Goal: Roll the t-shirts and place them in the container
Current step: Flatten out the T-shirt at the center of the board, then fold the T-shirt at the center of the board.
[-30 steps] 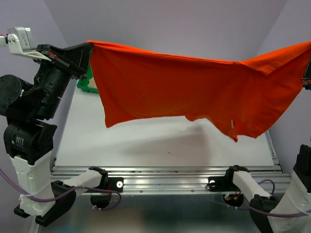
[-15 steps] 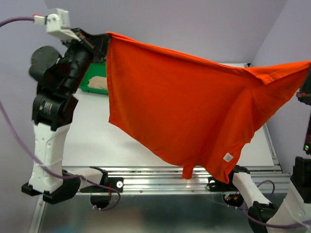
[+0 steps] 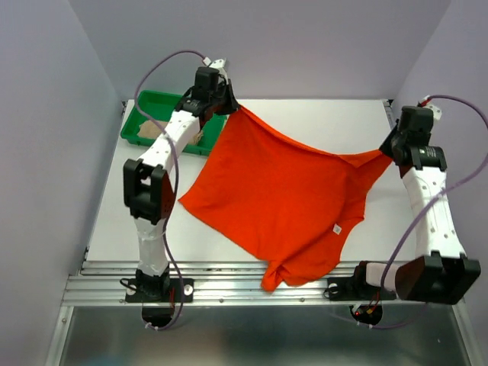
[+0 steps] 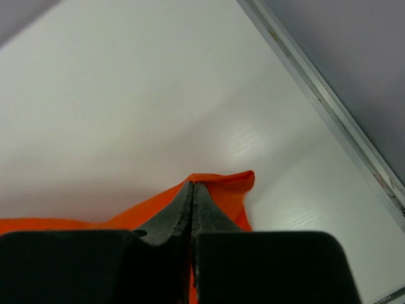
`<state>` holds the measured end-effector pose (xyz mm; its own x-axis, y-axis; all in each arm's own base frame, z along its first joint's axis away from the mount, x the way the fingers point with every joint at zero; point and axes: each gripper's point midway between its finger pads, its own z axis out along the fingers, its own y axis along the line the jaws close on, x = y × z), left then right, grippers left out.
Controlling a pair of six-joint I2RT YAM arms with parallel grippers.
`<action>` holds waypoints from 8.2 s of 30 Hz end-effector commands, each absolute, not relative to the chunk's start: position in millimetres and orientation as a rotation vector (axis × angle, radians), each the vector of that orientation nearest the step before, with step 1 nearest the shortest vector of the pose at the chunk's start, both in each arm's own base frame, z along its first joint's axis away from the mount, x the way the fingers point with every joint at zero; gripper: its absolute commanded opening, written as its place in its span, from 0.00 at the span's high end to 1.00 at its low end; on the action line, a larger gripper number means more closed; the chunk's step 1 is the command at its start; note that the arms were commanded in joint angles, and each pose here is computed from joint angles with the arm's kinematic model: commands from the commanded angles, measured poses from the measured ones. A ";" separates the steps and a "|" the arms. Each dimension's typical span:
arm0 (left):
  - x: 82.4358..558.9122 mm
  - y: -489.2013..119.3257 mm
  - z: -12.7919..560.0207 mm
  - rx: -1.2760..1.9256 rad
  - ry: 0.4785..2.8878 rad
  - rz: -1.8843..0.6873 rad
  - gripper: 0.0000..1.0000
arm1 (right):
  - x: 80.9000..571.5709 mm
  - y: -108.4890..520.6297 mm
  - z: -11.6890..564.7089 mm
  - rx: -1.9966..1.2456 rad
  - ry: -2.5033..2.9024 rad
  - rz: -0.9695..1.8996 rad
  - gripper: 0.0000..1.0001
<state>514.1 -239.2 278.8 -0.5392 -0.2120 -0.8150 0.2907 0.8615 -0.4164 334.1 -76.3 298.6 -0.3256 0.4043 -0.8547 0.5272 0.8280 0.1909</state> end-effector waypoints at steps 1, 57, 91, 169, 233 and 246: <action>545.2 -264.6 297.9 0.137 1.928 -0.687 1.00 | 350.6 -102.4 272.7 0.749 1.965 -0.298 0.99; 663.3 -292.4 182.1 0.199 1.839 -0.784 1.00 | 528.6 -185.4 197.5 0.779 1.829 -0.591 0.99; 615.1 -268.0 176.8 0.245 2.041 -0.715 1.00 | 338.3 -87.8 142.0 1.127 1.991 -0.098 0.99; 600.3 -252.8 78.4 0.242 2.293 -0.613 1.00 | 231.3 -10.9 139.9 1.073 2.260 0.159 0.99; 568.4 -317.9 70.1 0.348 2.297 -0.741 0.51 | 314.9 -130.6 47.9 1.367 2.183 -0.164 0.70; 562.8 -282.6 22.1 0.247 2.443 -0.598 0.51 | 336.4 -158.6 1.8 1.366 2.255 -0.274 0.72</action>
